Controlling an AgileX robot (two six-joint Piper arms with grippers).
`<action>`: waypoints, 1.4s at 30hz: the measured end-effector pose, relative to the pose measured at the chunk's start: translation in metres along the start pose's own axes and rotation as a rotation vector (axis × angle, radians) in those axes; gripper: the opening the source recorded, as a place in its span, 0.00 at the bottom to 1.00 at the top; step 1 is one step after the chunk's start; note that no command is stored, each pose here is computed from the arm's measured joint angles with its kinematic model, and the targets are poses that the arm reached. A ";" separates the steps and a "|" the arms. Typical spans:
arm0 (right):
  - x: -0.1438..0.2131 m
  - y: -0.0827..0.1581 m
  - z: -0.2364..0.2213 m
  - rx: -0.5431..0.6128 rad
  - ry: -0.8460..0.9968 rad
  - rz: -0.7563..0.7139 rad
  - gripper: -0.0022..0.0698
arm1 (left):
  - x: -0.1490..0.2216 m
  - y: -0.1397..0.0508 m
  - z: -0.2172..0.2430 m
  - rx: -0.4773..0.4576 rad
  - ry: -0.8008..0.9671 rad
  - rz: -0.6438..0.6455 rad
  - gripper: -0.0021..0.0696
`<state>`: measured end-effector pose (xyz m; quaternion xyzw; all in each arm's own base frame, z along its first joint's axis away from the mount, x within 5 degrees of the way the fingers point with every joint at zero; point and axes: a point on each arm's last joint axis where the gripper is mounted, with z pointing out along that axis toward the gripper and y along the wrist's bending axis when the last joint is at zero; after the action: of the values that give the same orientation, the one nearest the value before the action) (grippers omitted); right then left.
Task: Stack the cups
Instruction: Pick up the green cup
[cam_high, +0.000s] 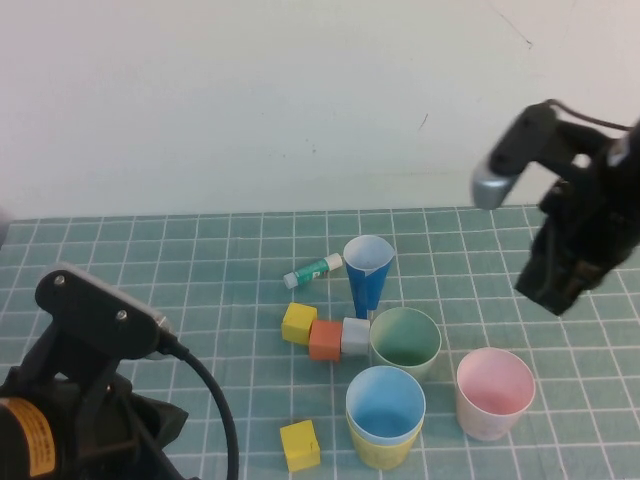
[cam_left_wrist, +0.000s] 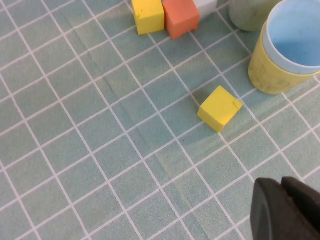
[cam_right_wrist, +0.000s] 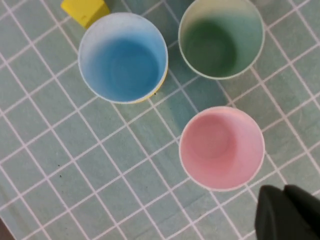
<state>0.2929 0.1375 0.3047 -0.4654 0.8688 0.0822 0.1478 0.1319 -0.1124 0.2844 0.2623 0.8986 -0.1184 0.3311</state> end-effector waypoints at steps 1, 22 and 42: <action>-0.006 -0.001 0.005 -0.007 0.015 -0.013 0.05 | 0.000 0.000 0.000 -0.001 0.000 0.000 0.03; -0.082 -0.032 0.147 -0.011 0.185 -0.058 0.79 | -0.001 0.005 0.000 -0.059 -0.014 0.065 0.03; -0.088 -0.046 0.203 -0.053 0.303 0.009 0.06 | -0.002 0.007 0.000 -0.075 -0.019 0.084 0.03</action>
<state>0.4135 0.2379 0.1426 -0.4722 0.8808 0.0346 0.0023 0.1367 -0.1075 0.2857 0.2861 0.8875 -0.0731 0.3537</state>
